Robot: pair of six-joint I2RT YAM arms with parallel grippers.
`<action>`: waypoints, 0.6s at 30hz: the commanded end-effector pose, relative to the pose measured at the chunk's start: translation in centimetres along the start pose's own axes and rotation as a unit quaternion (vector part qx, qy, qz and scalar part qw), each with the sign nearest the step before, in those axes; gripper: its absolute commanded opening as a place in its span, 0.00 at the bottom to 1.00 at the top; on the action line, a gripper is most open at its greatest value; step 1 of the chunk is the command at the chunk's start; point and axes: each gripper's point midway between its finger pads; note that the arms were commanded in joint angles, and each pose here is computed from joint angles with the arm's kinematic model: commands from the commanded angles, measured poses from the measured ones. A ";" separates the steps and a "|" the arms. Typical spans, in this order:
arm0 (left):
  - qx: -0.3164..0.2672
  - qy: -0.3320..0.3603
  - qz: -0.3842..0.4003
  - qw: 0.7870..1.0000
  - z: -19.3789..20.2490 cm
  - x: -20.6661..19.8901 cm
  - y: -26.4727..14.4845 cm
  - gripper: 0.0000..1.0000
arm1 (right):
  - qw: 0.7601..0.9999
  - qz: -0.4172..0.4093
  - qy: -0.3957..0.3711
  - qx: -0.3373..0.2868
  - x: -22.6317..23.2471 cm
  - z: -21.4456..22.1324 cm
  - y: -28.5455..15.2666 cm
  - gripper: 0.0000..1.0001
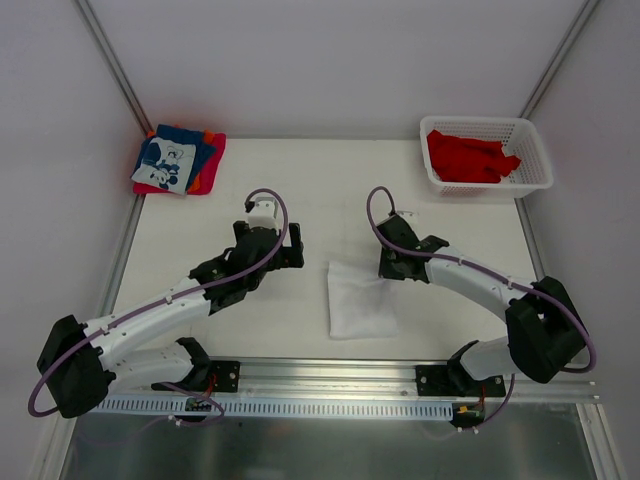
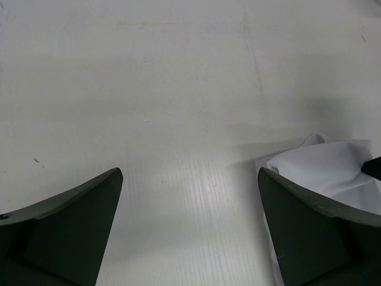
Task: Fold and stack the t-shirts
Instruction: Fold the tshirt
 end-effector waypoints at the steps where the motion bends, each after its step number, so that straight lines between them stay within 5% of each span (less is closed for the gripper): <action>1: 0.003 -0.003 0.003 1.000 0.6 -0.3 0.0 0.99 | 0.999 0.003 -0.002 -0.032 0.4 -2.3 -1.3 0.01; 18: 0.016 0.005 -0.009 1.000 1.9 -0.6 0.7 0.99 | 0.998 0.022 -0.003 -0.058 -0.6 -3.8 -2.6 0.01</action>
Point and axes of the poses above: each gripper's point midway between its finger pads, its own y axis out along the fingers, its own x axis along the line the jaws close on, z = x × y, and after that the axes turned 8 degrees about y, right-handed
